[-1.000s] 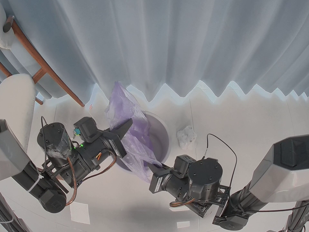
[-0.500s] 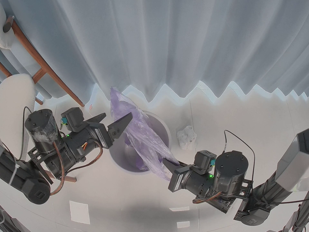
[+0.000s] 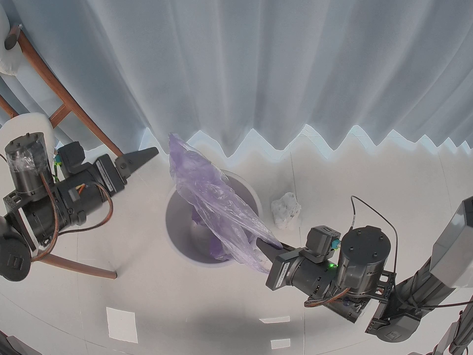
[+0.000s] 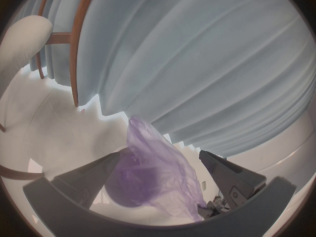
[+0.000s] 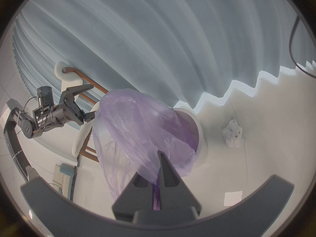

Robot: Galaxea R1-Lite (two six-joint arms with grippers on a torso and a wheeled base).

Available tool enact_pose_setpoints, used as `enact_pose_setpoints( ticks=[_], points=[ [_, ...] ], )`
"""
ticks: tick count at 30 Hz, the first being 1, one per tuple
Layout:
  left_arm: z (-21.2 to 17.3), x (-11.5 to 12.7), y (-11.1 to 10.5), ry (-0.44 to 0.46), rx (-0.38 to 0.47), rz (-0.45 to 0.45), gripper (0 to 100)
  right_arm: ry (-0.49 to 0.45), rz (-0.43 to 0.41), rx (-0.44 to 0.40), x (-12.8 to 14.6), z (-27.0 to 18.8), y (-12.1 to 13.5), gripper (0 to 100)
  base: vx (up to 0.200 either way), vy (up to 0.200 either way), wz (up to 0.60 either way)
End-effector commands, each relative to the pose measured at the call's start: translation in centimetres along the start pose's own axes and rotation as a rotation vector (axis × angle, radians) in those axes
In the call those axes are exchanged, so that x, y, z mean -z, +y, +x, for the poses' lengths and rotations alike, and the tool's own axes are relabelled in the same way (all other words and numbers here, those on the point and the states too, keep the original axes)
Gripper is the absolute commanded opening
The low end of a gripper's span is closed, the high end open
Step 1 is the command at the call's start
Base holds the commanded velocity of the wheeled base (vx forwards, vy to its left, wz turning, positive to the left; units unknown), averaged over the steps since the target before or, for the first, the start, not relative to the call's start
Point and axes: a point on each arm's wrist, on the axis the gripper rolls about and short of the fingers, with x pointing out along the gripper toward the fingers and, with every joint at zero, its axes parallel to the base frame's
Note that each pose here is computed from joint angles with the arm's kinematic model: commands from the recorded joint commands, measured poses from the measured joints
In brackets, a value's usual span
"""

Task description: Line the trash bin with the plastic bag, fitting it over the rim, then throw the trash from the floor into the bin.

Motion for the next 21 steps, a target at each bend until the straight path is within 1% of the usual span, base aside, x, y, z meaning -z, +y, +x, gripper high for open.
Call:
enact_pose_setpoints(
  ticks=[1, 3, 6, 8, 12, 13, 15, 16, 17, 19, 21],
  points=[
    [0.2, -2.3, 1.9, -0.046, -0.05, -0.07, 100, -0.009, 0.002, -0.005, -0.2, 0.0, 0.1, 0, 0.0, 0.0, 0.0],
    [0.6, -2.3, 2.6, -0.028, -0.08, -0.095, 100, -0.013, 0.003, -0.007, -0.3, 0.0, 0.1, 0, 0.0, 0.0, 0.0],
    [1.6, -1.2, 3.8, 0.04, -0.129, -0.121, 100, -0.013, 0.003, -0.007, -0.3, 0.0, 0.1, 0, 0.0, 0.0, 0.0],
    [2.4, -0.3, 4.6, 0.084, -0.145, -0.135, 100, -0.013, 0.003, -0.007, -0.3, 0.0, 0.1, 0, 0.0, 0.0, 0.0],
    [3.9, 0.7, 5.9, 0.123, -0.169, -0.158, 100, -0.022, 0.005, -0.014, -0.6, -0.3, 0.3, 0, 0.0, 0.0, 0.0],
    [3.9, 0.8, 5.9, 0.124, -0.168, -0.161, 100, -0.024, 0.005, -0.015, -0.6, -0.3, 0.3, 0, 0.0, 0.0, 0.0],
    [4.4, 1.2, 6.0, 0.131, -0.163, -0.201, 100, -0.033, 0.007, -0.026, -0.9, -0.6, 0.6, 0, 0.0, 0.0, 0.0],
    [4.4, 1.2, 6.0, 0.131, -0.163, -0.201, 100, -0.033, 0.007, -0.026, -0.9, -0.6, 0.6, 0, 0.0, 0.0, 0.0],
    [4.7, 1.5, 5.6, 0.14, -0.152, -0.23, 100, -0.032, 0.007, -0.031, -0.9, -0.8, 0.7, 0, 0.0, 0.0, 0.0],
    [4.8, 1.8, 5.3, 0.151, -0.142, -0.252, 100, -0.028, 0.004, -0.032, -0.8, -1.0, 0.7, 0, 0.0, 0.0, 0.0],
    [5.0, 2.1, 5.1, 0.161, -0.138, -0.252, 100, -0.024, 0.005, -0.034, -0.8, -1.2, 0.7, 0, 0.0, 0.0, 0.0]
  ],
)
